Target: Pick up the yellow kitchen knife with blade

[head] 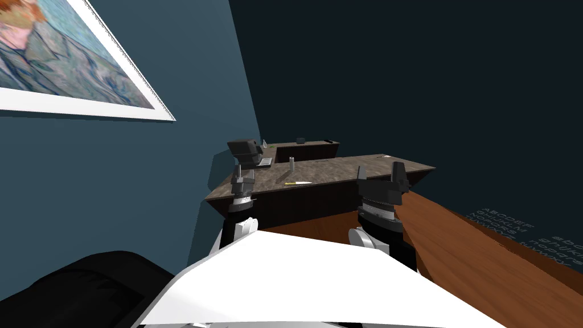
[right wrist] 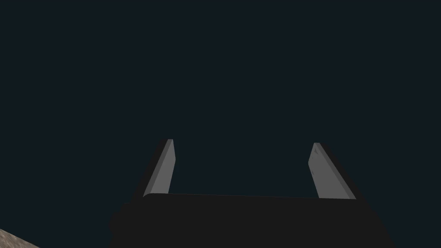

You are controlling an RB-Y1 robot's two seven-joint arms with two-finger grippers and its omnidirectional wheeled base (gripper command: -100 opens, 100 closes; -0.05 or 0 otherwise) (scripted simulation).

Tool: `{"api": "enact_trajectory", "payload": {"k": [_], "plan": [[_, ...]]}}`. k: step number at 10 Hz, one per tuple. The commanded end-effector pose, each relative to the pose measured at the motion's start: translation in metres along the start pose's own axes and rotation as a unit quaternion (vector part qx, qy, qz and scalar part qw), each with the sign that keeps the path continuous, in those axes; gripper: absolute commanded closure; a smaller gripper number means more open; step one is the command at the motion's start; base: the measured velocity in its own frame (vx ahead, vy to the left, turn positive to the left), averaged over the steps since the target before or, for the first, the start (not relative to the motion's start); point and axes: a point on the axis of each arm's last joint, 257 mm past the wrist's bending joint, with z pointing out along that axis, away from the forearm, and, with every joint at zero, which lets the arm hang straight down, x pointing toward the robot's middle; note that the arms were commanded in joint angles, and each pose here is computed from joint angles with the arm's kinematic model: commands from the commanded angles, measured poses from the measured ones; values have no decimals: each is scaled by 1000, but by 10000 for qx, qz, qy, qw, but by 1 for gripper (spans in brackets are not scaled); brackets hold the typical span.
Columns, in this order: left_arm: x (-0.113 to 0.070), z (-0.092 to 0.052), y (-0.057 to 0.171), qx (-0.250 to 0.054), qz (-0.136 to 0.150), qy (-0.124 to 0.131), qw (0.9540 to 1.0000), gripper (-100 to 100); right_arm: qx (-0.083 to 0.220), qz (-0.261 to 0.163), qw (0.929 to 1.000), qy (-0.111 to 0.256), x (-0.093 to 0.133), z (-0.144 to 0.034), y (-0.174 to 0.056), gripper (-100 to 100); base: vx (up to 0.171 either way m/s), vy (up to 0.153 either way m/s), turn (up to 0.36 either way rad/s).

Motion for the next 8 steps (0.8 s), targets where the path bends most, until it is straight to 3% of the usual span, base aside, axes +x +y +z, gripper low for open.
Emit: {"api": "enact_trajectory", "payload": {"k": [1,5,8], "plan": [[4,1,4,-86,77,186,9998,-100,0,0,10000,0,0,0,0,0,7,-10,5],[11,2,28,-502,311,618,9963,-100,0,0,10000,0,0,0,0,0,29,-40,12],[11,2,52,-932,463,766,9916,-100,0,0,10000,0,0,0,0,0,44,-72,18]]}}
